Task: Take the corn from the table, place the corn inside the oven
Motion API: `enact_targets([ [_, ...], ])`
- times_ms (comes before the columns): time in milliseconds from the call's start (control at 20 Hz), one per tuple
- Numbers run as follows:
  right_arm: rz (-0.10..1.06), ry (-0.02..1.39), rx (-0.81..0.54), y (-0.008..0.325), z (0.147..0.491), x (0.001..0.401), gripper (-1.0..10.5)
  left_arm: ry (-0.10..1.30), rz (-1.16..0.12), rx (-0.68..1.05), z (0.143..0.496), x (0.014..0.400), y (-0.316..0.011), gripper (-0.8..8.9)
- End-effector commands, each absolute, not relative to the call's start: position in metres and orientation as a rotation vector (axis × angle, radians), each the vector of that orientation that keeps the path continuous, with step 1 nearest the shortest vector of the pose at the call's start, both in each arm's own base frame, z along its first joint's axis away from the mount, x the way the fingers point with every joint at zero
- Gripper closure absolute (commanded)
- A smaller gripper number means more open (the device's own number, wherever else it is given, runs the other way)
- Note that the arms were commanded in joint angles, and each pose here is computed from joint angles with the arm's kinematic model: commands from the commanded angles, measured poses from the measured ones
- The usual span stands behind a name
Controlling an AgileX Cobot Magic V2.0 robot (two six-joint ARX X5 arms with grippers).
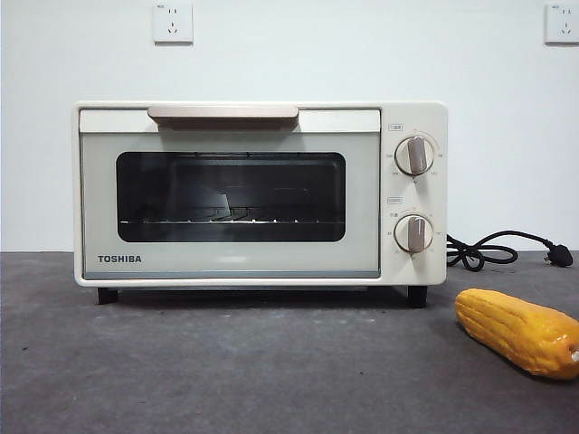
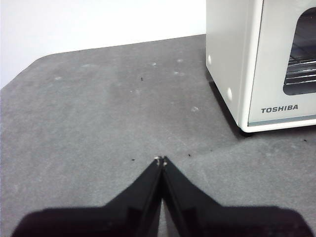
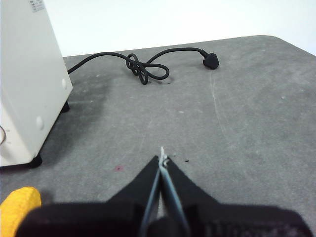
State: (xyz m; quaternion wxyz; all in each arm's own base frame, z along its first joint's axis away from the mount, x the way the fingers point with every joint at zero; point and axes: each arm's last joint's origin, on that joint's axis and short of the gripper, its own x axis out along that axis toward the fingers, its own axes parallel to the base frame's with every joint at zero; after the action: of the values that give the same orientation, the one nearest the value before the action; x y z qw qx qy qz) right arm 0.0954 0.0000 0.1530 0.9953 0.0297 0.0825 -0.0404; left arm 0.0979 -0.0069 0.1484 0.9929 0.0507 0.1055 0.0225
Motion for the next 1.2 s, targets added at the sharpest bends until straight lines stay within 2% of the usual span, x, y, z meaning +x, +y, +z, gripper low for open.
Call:
enact_targets([
  [50, -0.085, 0.172, 0.065, -0.0001, 0.1506, 0.0957, 9.5, 0.206, 0.045, 0.110, 0.1475, 0.0983, -0.0071, 8.17],
  [650, -0.076, 0.172, 0.069, 0.0002, 0.1506, 0.0957, 9.5, 0.207, 0.008, 0.009, 0.1473, 0.0983, -0.0085, 8.17],
  [950, -0.066, 0.171, 0.273, 0.0010, 0.1504, 0.0958, 9.5, 0.209, -0.015, -0.212, 0.1474, 0.0983, -0.0098, 8.17],
  [1200, -0.072, 0.168, 0.306, 0.0009, 0.1504, 0.0958, 9.5, 0.187, -0.013, -0.264, 0.1496, 0.0987, -0.0099, 8.17],
])
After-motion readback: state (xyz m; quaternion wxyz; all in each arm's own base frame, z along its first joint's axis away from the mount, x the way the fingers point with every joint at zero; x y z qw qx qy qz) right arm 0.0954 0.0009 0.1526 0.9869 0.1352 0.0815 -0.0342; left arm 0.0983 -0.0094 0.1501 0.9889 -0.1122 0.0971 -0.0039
